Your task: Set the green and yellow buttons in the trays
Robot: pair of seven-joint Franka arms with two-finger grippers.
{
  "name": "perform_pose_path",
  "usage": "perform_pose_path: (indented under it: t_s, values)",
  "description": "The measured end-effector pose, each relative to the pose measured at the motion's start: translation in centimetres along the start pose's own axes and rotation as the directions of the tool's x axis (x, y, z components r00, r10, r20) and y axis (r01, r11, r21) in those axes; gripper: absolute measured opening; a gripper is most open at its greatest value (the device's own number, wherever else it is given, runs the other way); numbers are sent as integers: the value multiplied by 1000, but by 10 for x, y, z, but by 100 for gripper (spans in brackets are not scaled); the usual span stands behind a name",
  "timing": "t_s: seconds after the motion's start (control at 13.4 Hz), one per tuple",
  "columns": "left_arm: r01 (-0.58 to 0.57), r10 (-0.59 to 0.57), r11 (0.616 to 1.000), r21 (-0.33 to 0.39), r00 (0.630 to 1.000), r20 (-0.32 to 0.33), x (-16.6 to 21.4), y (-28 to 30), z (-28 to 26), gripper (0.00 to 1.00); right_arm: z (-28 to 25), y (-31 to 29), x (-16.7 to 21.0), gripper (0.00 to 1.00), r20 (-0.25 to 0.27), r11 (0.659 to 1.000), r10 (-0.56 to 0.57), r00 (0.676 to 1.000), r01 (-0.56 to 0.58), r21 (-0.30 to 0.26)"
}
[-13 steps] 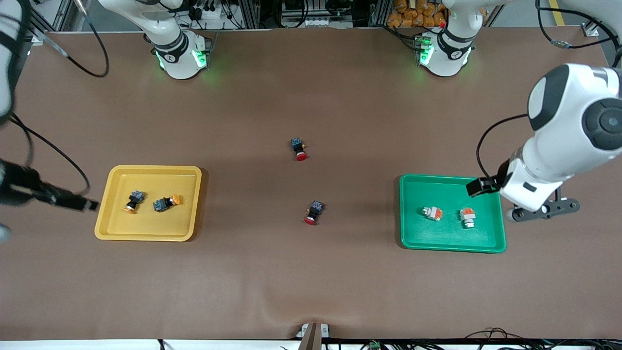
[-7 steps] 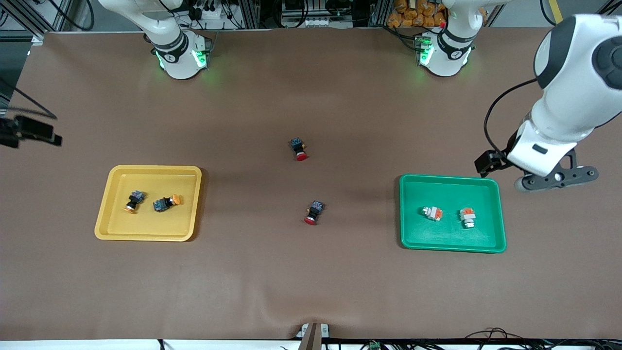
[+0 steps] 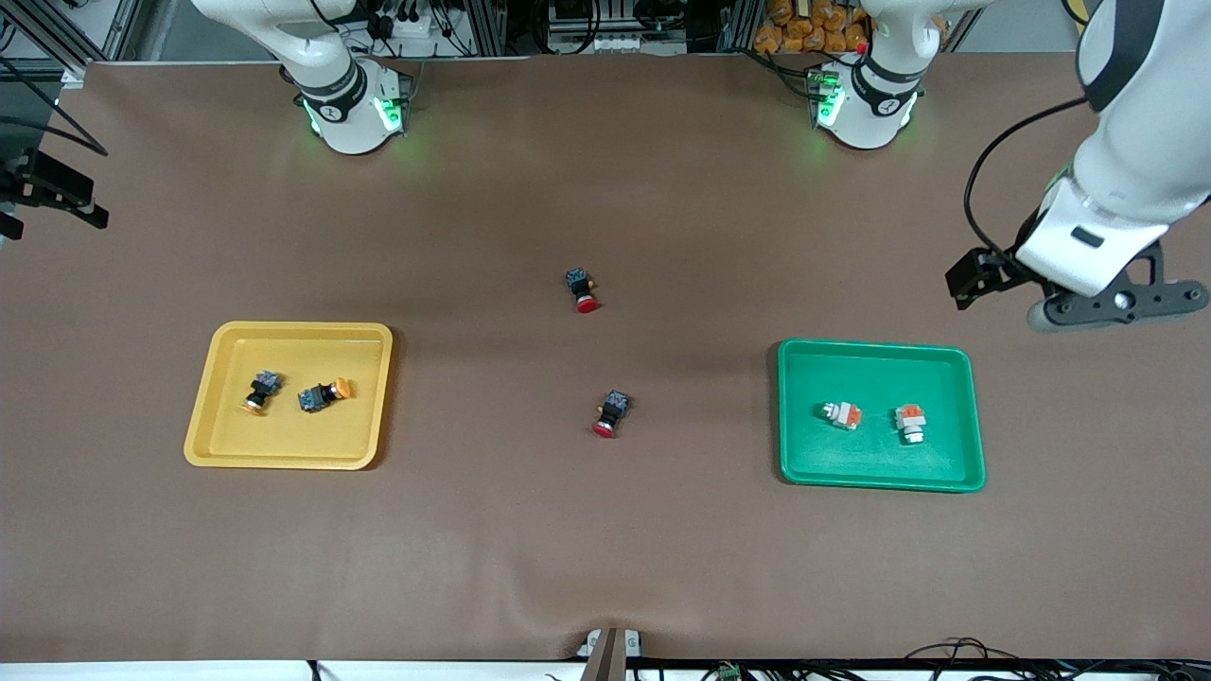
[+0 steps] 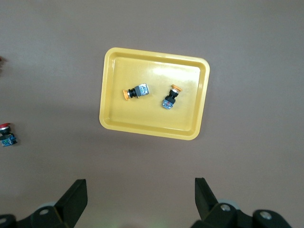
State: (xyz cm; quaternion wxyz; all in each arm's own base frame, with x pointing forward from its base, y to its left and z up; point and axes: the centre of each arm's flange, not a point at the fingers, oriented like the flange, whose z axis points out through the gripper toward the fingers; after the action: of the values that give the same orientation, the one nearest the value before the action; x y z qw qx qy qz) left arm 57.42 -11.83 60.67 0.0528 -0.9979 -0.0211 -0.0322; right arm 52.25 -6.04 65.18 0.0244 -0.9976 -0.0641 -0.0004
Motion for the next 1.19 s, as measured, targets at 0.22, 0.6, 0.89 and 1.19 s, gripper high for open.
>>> perform_pose_path:
  t_s: [0.22, 0.6, 0.89, 1.19]
  values:
    - [-65, 65, 998, -9, 998, 0, -13, -13, -24, 100, -5, 0, 2, 100, -21, 1000, -17, 1000, 17, -8]
    - [-9, 18, 994, -108, 996, 90, -38, -54, -34, 100, -6, 0, 5, 100, -5, 997, -64, 998, 64, -45]
    - [-12, 21, 995, -103, 996, 86, -67, -40, -44, 100, -3, -3, 5, 100, 13, 995, -89, 996, 89, -41]
    - [28, -22, 995, -91, 997, 71, -78, -41, -53, 100, -5, -4, 5, 100, 10, 995, -90, 996, 90, -39]
